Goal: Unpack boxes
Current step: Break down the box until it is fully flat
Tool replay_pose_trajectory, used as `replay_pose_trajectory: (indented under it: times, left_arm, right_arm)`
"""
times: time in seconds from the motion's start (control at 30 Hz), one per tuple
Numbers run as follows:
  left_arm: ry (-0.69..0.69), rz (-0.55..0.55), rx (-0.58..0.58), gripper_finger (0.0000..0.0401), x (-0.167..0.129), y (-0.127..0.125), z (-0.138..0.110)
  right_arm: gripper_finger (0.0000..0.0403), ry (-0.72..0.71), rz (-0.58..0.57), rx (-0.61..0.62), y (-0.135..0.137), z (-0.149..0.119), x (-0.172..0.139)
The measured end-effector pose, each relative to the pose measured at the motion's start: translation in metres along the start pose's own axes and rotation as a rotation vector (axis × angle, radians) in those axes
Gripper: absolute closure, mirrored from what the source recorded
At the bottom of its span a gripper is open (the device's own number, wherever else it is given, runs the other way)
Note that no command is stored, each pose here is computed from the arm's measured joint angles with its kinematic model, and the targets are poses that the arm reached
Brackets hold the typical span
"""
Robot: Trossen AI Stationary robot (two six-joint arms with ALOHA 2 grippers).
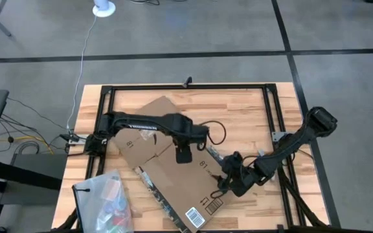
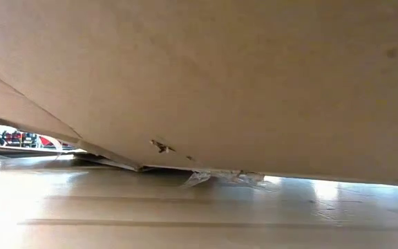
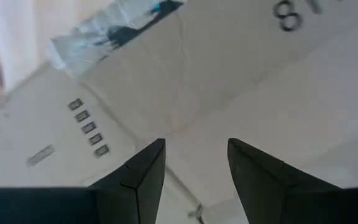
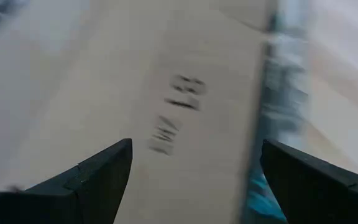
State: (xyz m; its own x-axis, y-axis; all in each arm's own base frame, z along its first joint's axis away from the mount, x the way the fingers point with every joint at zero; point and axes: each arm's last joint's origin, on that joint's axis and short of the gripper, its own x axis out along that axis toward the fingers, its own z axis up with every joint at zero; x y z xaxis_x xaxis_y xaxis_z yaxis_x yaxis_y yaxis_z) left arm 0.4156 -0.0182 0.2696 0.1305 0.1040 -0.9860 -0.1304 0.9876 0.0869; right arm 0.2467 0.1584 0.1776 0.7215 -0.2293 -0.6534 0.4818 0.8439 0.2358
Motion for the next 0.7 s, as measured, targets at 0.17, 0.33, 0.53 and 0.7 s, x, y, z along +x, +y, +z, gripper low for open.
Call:
replay_pose_trajectory:
  times: [0.17,0.33,0.53,0.7]
  left_arm:
    - [0.067,0.030,-0.070,0.0242,0.032,-0.002,-0.009]
    - [0.128,0.042,-0.082,0.0242,0.037,-0.004,-0.016]
    - [0.127,0.037,-0.062,0.0242,0.036,-0.012,-0.018]
    - [0.124,0.034,-0.039,0.0242,0.036,-0.016,-0.018]
  right_arm:
    - [0.0070,0.114,0.020,-0.059,0.001,-0.012,0.013]
    - [0.0070,0.273,-0.170,-0.099,-0.023,-0.022,0.020]
    - [0.0070,0.342,-0.452,-0.137,-0.058,-0.010,0.008]
    - [0.0070,0.323,-0.426,-0.078,-0.059,0.016,-0.009]
